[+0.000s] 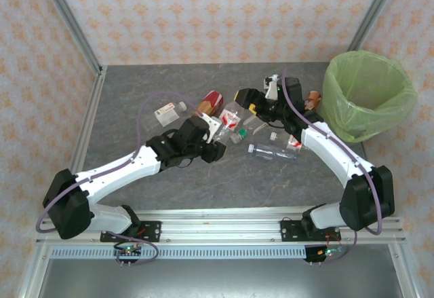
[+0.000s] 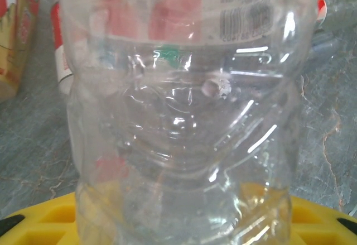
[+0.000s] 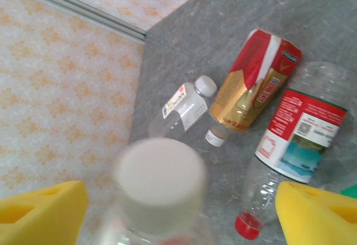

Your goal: Put the plastic bottles in the bin

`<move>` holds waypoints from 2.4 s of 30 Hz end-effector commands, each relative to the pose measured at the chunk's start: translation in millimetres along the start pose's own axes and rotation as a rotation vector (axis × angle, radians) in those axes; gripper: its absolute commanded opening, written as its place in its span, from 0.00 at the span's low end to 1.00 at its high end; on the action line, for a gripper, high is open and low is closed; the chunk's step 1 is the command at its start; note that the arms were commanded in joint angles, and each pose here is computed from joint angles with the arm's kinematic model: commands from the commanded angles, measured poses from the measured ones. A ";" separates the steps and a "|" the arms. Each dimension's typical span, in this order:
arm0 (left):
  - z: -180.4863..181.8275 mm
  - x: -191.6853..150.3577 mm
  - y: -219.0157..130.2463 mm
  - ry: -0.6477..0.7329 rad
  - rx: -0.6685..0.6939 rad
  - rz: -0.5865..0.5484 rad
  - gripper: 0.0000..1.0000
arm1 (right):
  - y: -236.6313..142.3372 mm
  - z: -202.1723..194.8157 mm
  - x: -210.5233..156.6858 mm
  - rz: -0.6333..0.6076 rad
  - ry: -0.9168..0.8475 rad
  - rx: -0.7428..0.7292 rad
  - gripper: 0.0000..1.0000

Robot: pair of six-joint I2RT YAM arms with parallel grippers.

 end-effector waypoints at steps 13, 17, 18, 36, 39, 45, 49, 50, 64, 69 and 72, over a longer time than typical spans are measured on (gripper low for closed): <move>-14.5 5.5 -0.4 0.060 -0.076 -0.038 0.54 | 6.0 -2.1 3.6 -0.042 -0.007 0.010 0.48; -13.9 3.5 1.7 0.045 -0.074 -0.033 0.54 | 3.5 -4.1 2.0 -0.049 -0.015 0.003 0.32; -13.7 3.7 1.9 0.041 -0.075 -0.035 0.54 | 3.2 -5.7 1.0 -0.047 -0.015 -0.004 0.29; 11.8 -5.2 -10.1 -0.096 0.068 -0.128 1.00 | -38.5 -4.1 23.0 -0.206 -0.153 -0.198 0.00; 29.7 -8.9 -21.0 -0.182 0.129 -0.203 1.00 | -49.9 5.1 34.0 -0.261 -0.190 -0.205 0.00; 78.9 -27.5 -46.7 -0.371 0.394 -0.326 1.00 | -81.6 31.5 61.0 -0.450 -0.260 -0.205 0.00; 106.7 -48.6 -60.8 -0.497 0.563 -0.372 1.00 | -109.4 49.5 78.7 -0.603 -0.296 -0.193 0.00; 110.8 -52.5 -63.4 -0.513 0.592 -0.379 1.00 | -115.6 54.6 83.2 -0.636 -0.299 -0.176 0.00; 128.6 -74.1 -65.6 -0.571 0.749 -0.345 1.00 | -218.1 92.6 147.5 -1.126 -0.416 -0.238 0.00; 130.2 -77.4 -62.1 -0.588 0.766 -0.336 1.00 | -256.3 89.9 152.7 -1.315 -0.448 -0.438 0.00; 131.2 -79.0 -61.4 -0.594 0.773 -0.334 1.00 | -282.6 87.5 153.6 -1.423 -0.487 -0.577 0.00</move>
Point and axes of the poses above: each hand's point on the last joint's axis, 136 mm out from that joint toward the fingers, its own y axis out along the fingers, its own z axis along the line the jaws close on, x = y × z, the point moved 5 cm from there along -y, back along the fingers, and after that the axes turned 2 degrees about y, right-handed, at the moved point
